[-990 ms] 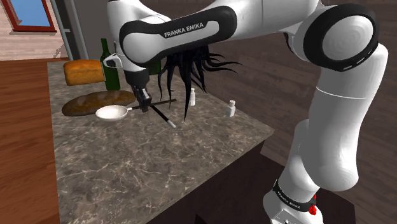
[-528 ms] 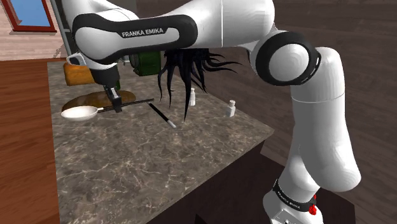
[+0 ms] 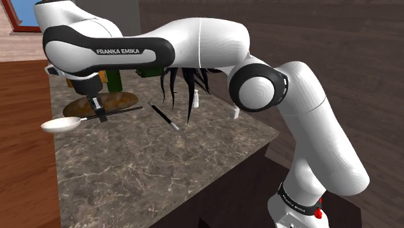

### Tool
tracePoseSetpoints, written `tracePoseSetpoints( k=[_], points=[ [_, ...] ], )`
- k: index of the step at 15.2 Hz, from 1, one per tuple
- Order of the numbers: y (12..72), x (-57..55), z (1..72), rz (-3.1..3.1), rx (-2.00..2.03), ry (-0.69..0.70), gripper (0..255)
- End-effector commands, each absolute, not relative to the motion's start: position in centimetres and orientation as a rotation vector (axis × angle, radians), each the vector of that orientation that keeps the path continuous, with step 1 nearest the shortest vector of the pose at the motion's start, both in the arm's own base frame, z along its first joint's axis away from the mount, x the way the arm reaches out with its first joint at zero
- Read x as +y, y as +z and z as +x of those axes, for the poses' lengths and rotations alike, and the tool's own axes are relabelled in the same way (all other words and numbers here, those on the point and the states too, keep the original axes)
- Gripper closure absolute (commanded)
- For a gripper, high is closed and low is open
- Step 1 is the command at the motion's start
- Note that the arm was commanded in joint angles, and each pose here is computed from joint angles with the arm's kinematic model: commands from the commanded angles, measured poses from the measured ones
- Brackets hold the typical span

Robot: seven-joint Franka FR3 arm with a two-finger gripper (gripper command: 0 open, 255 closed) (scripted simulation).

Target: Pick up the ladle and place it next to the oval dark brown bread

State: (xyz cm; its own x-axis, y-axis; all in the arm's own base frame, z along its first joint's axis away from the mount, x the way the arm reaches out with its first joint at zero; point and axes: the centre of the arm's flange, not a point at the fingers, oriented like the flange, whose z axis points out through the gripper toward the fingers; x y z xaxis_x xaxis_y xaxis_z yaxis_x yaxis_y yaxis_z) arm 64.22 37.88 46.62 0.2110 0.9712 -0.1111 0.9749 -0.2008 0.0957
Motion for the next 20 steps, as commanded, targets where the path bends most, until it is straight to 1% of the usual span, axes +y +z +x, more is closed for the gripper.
tracePoseSetpoints(
  k=[1, 20],
  points=[
    [45.6, 38.0, 64.3, 2.328, 1.887, -0.038, 255],
    [35.6, 38.0, 64.3, 2.328, 1.887, -0.038, 255]
  ],
)
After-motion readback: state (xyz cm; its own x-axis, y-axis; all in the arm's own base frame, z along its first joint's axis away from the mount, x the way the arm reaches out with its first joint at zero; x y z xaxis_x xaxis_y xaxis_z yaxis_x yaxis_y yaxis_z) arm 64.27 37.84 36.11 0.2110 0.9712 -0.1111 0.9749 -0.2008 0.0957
